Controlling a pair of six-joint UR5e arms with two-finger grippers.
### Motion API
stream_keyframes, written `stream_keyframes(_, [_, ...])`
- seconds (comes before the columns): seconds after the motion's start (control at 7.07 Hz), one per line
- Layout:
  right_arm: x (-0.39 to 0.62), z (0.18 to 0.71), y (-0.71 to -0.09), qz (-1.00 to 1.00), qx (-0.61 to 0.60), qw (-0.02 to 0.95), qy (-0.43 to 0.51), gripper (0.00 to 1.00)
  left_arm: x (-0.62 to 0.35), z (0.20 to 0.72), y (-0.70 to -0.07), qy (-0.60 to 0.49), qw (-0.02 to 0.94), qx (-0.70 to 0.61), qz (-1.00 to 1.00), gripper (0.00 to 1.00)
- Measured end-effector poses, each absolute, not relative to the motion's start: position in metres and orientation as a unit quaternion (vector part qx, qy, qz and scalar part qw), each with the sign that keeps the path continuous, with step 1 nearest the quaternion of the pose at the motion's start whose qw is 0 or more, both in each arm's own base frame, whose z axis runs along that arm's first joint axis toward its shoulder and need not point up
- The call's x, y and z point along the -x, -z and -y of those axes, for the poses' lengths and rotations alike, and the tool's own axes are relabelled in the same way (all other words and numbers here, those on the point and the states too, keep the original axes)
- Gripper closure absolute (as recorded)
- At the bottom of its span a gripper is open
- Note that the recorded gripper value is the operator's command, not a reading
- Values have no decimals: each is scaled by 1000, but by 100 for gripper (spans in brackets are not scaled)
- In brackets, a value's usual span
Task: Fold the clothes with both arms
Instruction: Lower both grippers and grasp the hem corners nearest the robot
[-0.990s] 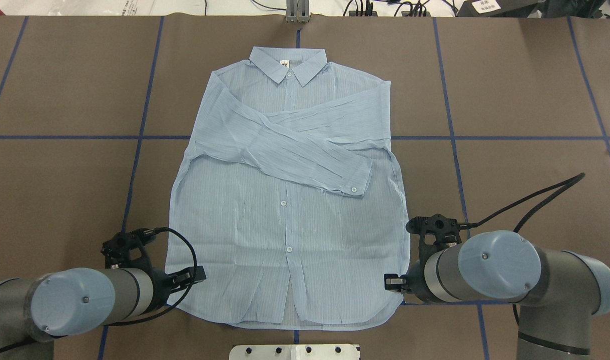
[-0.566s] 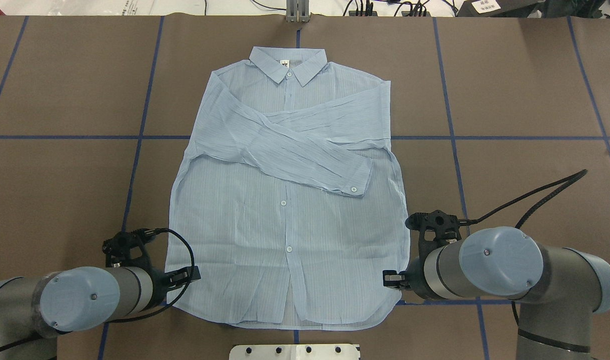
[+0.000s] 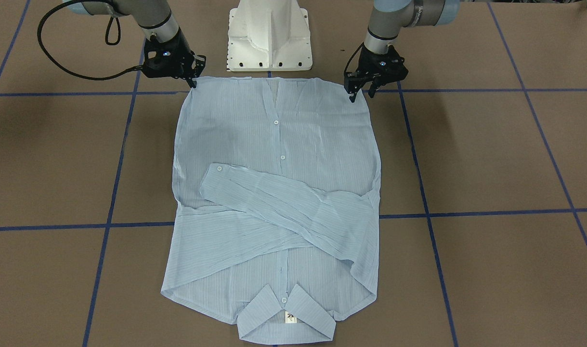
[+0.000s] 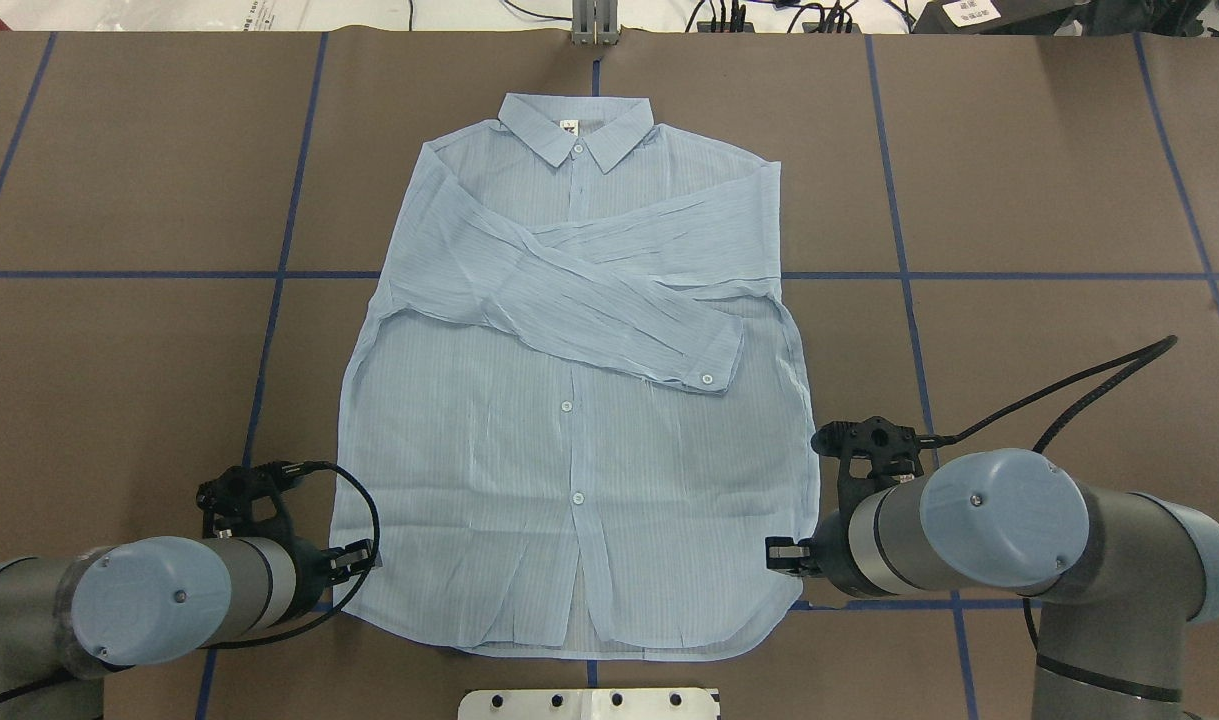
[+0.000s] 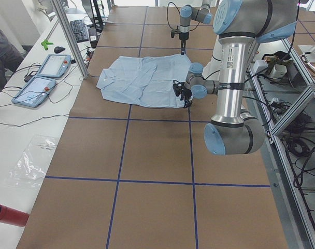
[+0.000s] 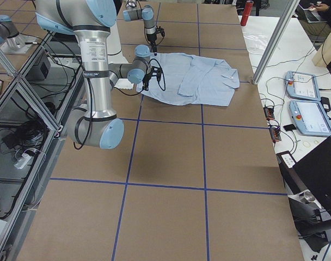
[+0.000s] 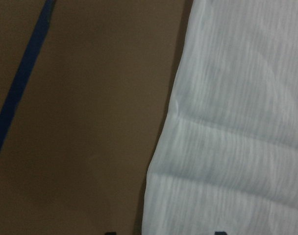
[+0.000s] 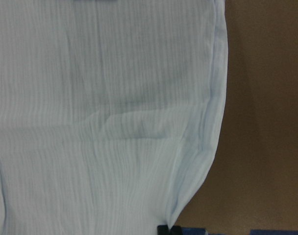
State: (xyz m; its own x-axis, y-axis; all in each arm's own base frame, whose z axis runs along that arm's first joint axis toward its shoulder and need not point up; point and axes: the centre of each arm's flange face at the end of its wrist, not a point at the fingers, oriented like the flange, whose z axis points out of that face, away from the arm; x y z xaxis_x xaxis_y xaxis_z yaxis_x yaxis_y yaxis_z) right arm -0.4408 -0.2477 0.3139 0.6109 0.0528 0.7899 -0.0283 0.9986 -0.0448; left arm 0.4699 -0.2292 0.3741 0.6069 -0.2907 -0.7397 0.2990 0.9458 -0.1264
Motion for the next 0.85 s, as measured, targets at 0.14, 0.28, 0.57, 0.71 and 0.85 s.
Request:
stream_keyframes(0.14, [440,249,-314,441,14,897,-24,100,-471,227,-374,162,897,-4,-412,41])
stream_keyframes(0.28, [439,250,-314,441,14,897,-25,100,-471,226,-373,161,897,-4,-413,43])
stream_keyframes(0.57, [439,251,-314,440,14,897,-25,100,-472,224,-371,160,896,-2,-414,58])
stream_keyframes(0.71, [439,251,-314,440,14,897,-25,100,-472,223,-369,159,897,-2,-413,59])
stream_keyframes(0.85, [438,252,-314,441,14,897,-26,100,-473,222,-369,158,899,-1,-409,59])
